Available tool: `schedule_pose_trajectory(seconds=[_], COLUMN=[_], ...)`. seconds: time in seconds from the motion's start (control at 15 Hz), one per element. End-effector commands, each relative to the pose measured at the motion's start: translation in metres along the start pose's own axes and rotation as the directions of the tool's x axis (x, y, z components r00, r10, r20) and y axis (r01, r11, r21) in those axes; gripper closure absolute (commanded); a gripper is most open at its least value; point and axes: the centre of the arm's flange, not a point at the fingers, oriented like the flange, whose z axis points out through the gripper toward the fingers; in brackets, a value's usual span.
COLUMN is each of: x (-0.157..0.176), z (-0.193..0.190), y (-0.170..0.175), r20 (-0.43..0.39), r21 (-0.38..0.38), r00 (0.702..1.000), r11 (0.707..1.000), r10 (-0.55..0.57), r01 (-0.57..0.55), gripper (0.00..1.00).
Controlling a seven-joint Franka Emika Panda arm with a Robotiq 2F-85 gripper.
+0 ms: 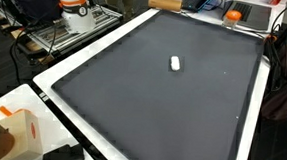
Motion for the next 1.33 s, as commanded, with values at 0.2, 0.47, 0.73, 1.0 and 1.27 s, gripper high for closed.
schedule_pose_trajectory(seconds=[0.2, 0.47, 0.73, 1.0, 1.27], x=[0.002, 0.004, 0.012, 0.007, 0.001], z=[0.036, 0.051, 0.052, 0.066, 0.096], y=[-0.008, -0.007, -0.025, -0.025, -0.033], r20=[-0.158, -0.368, -0.384, -0.415, -0.412], r21=[0.078, 0.031, 0.036, 0.069, 0.043], r00=[0.984, 0.912, 0.905, 0.885, 0.877], r11=[0.992, 0.978, 0.977, 0.962, 0.956], r10=[-0.089, -0.182, -0.182, -0.213, -0.248], r01=[0.102, 0.207, 0.212, 0.264, 0.290], gripper=[0.78, 0.78, 0.53, 0.78, 0.78])
